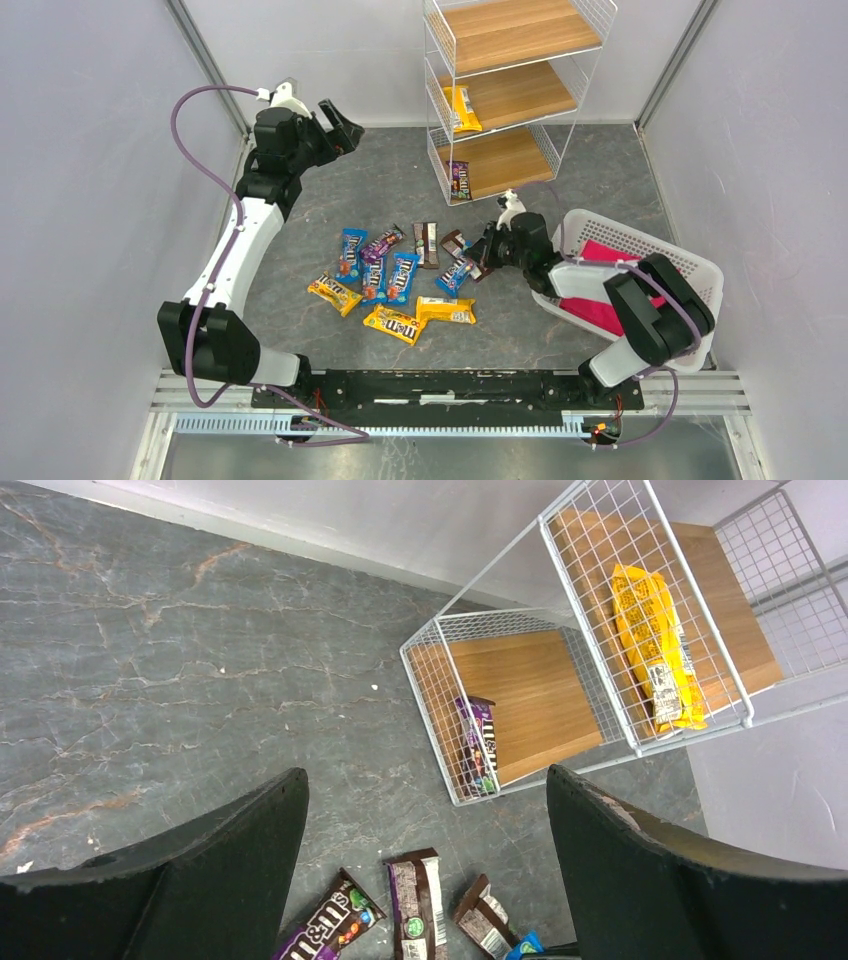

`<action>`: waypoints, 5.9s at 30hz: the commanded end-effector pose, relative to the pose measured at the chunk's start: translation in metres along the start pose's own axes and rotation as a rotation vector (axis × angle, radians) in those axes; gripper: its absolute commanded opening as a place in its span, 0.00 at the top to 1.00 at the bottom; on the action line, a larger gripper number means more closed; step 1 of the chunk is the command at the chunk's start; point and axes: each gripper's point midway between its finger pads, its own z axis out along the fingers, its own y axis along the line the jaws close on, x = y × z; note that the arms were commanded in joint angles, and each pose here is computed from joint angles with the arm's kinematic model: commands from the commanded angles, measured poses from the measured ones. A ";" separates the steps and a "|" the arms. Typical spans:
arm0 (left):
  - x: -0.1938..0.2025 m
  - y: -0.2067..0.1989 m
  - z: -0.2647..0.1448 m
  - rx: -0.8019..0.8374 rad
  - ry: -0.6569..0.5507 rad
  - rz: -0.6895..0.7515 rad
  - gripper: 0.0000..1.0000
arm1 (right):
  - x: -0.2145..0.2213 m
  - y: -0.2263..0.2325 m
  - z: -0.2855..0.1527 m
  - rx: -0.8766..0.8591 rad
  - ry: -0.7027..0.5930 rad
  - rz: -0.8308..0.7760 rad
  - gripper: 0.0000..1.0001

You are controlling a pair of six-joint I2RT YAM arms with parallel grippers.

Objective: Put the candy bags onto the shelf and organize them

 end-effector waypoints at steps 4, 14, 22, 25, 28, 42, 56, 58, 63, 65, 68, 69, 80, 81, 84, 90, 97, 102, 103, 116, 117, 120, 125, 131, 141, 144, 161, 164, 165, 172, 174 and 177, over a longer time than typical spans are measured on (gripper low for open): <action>-0.014 -0.016 0.000 0.060 -0.022 -0.037 0.06 | -0.029 -0.007 -0.026 0.073 -0.271 0.247 0.96; -0.013 -0.017 0.001 0.066 -0.018 -0.037 0.06 | -0.003 0.031 -0.031 0.014 -0.288 0.244 0.69; -0.013 -0.018 0.000 0.074 -0.014 -0.042 0.06 | 0.047 0.064 -0.024 -0.149 0.063 0.037 0.56; -0.012 -0.018 0.001 0.074 -0.011 -0.043 0.06 | 0.062 0.063 -0.026 -0.151 0.167 -0.020 0.50; -0.010 -0.016 0.002 0.070 -0.004 -0.044 0.06 | 0.063 0.054 -0.028 -0.107 0.196 -0.026 0.41; -0.008 -0.015 0.005 0.066 0.000 -0.040 0.06 | 0.069 0.066 -0.014 -0.223 0.213 0.194 0.33; -0.009 -0.013 0.005 0.070 0.004 -0.051 0.06 | 0.069 0.076 -0.012 -0.314 0.175 0.319 0.69; -0.009 -0.012 0.006 0.069 0.003 -0.051 0.06 | 0.065 0.080 -0.015 -0.336 0.161 0.318 0.75; -0.010 -0.014 0.005 0.074 0.003 -0.053 0.06 | 0.054 0.091 -0.027 -0.380 0.122 0.285 0.87; -0.010 -0.012 0.005 0.070 0.001 -0.052 0.06 | 0.048 0.096 -0.033 -0.390 0.106 0.257 0.89; -0.009 -0.012 0.007 0.068 0.005 -0.053 0.06 | 0.037 0.101 -0.041 -0.377 0.090 0.211 0.91; -0.008 -0.012 0.007 0.068 0.008 -0.054 0.06 | 0.030 0.103 -0.045 -0.373 0.072 0.187 0.92; -0.005 -0.009 0.009 0.060 0.012 -0.056 0.06 | -0.093 0.120 -0.129 -0.271 -0.245 0.034 0.94; -0.004 -0.009 0.010 0.060 0.015 -0.055 0.06 | -0.112 0.123 -0.142 -0.250 -0.301 0.012 0.94; -0.002 -0.009 0.011 0.054 0.017 -0.051 0.06 | -0.173 0.142 -0.187 -0.190 -0.491 -0.061 0.93; -0.001 -0.007 0.012 0.039 0.017 -0.036 0.06 | -0.265 0.170 -0.261 -0.078 -0.783 -0.100 0.94; -0.007 -0.012 0.006 0.050 0.002 -0.028 0.05 | -0.350 0.185 -0.303 0.017 -1.061 -0.066 0.94; -0.010 -0.011 0.004 0.040 -0.006 -0.017 0.05 | -0.400 0.186 -0.283 0.070 -1.152 -0.030 0.98; -0.010 -0.011 0.004 0.040 -0.005 -0.017 0.05 | -0.409 0.188 -0.277 0.075 -1.161 -0.029 0.98; -0.013 0.006 0.011 0.059 0.011 -0.098 0.08 | -0.462 0.179 -0.176 0.096 -1.140 0.002 0.99; -0.013 0.007 0.011 0.056 0.010 -0.095 0.08 | -0.461 0.177 -0.166 0.091 -1.124 0.007 0.99; -0.015 0.011 0.011 0.047 0.003 -0.095 0.08 | -0.456 0.172 -0.144 0.078 -1.084 0.041 0.98; -0.016 0.013 0.012 0.064 0.007 -0.119 0.09 | -0.446 0.173 -0.116 0.042 -1.032 0.065 0.98; -0.018 0.017 0.012 0.068 0.003 -0.140 0.09 | -0.434 0.183 -0.102 0.035 -0.997 0.065 0.94; -0.019 0.022 0.012 0.067 0.003 -0.153 0.10 | -0.414 0.190 -0.098 0.016 -0.964 0.092 0.83; -0.019 0.022 0.012 0.067 0.003 -0.153 0.10 | -0.411 0.186 -0.103 0.027 -0.973 0.093 0.74; -0.018 0.021 0.013 0.075 0.005 -0.155 0.10 | -0.397 0.184 -0.130 0.045 -0.965 0.021 0.43; -0.019 0.020 0.012 0.075 0.005 -0.154 0.10 | -0.396 0.186 -0.134 0.040 -0.953 0.012 0.41; -0.018 0.021 0.012 0.075 0.005 -0.154 0.10 | -0.395 0.185 -0.136 0.043 -0.950 0.012 0.41; -0.019 0.020 0.012 0.075 0.004 -0.155 0.10 | -0.389 0.170 -0.149 0.077 -0.970 0.014 0.42; -0.019 0.020 0.012 0.075 0.004 -0.153 0.10 | -0.386 0.170 -0.149 0.065 -0.952 0.005 0.51; -0.019 0.020 0.012 0.075 0.003 -0.152 0.10 | -0.369 0.190 -0.155 -0.024 -0.890 -0.111 0.51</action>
